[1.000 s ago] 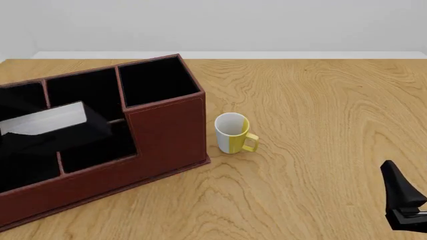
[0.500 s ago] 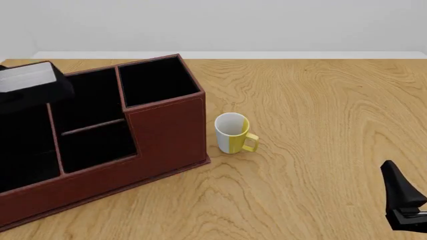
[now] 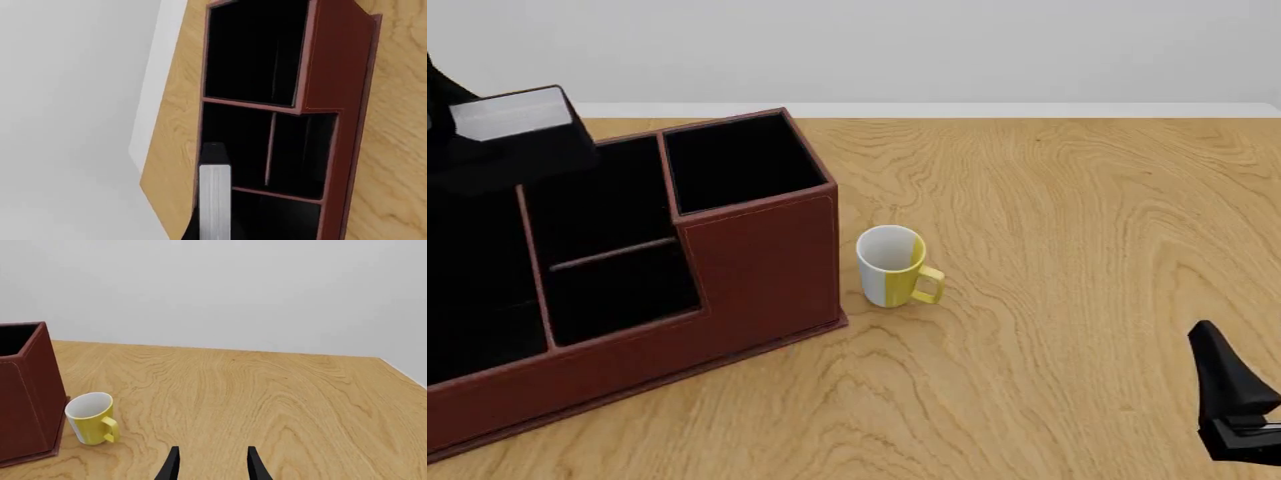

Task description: Pick up the book and place it in the front compartment of the caddy.

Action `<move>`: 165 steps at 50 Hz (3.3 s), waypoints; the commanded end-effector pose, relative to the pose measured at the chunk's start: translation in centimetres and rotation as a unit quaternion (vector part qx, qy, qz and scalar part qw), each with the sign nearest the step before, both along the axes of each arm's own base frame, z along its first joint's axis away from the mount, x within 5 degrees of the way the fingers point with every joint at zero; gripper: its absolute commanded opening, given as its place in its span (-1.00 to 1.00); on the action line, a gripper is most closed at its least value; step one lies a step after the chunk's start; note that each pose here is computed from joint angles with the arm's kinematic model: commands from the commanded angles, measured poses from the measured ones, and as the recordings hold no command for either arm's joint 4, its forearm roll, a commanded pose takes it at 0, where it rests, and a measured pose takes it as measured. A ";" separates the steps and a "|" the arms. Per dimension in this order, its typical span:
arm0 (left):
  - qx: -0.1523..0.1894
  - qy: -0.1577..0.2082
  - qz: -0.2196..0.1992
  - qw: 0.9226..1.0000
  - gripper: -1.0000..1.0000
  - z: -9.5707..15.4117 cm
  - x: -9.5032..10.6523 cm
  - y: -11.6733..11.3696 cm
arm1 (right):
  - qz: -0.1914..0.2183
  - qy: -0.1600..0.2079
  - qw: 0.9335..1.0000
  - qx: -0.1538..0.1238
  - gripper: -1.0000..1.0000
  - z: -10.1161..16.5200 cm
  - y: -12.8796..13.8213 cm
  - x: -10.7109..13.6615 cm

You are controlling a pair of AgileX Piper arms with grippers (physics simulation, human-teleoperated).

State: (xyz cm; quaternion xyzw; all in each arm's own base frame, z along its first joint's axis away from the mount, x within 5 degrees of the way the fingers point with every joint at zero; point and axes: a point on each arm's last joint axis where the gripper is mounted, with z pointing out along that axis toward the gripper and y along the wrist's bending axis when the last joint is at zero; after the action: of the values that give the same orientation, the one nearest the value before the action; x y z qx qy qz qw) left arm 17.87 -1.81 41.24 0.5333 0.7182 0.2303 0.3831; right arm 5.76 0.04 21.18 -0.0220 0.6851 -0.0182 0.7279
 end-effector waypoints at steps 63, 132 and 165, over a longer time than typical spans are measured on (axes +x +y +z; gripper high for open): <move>0.065 0.037 -0.063 0.995 -1.00 -6.6 6.7 -1.3 | 0.000 0.005 1.000 -0.005 1.00 0.0 0.0 0.3; 0.084 0.095 -0.067 0.990 -1.00 -13.9 9.7 -0.8 | 0.000 0.004 1.000 -0.005 1.00 0.0 0.0 0.2; 0.066 0.125 -0.066 0.988 -1.00 -15.7 11.3 -1.9 | 0.000 0.005 1.000 -0.005 1.00 0.0 0.0 0.2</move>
State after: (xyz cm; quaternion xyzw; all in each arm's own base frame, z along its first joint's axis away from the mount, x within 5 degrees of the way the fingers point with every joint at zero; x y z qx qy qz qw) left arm 27.88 -2.65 27.88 0.5536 0.7584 0.1801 0.2930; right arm 5.76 0.04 21.18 -0.0220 0.6851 -0.0182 0.7279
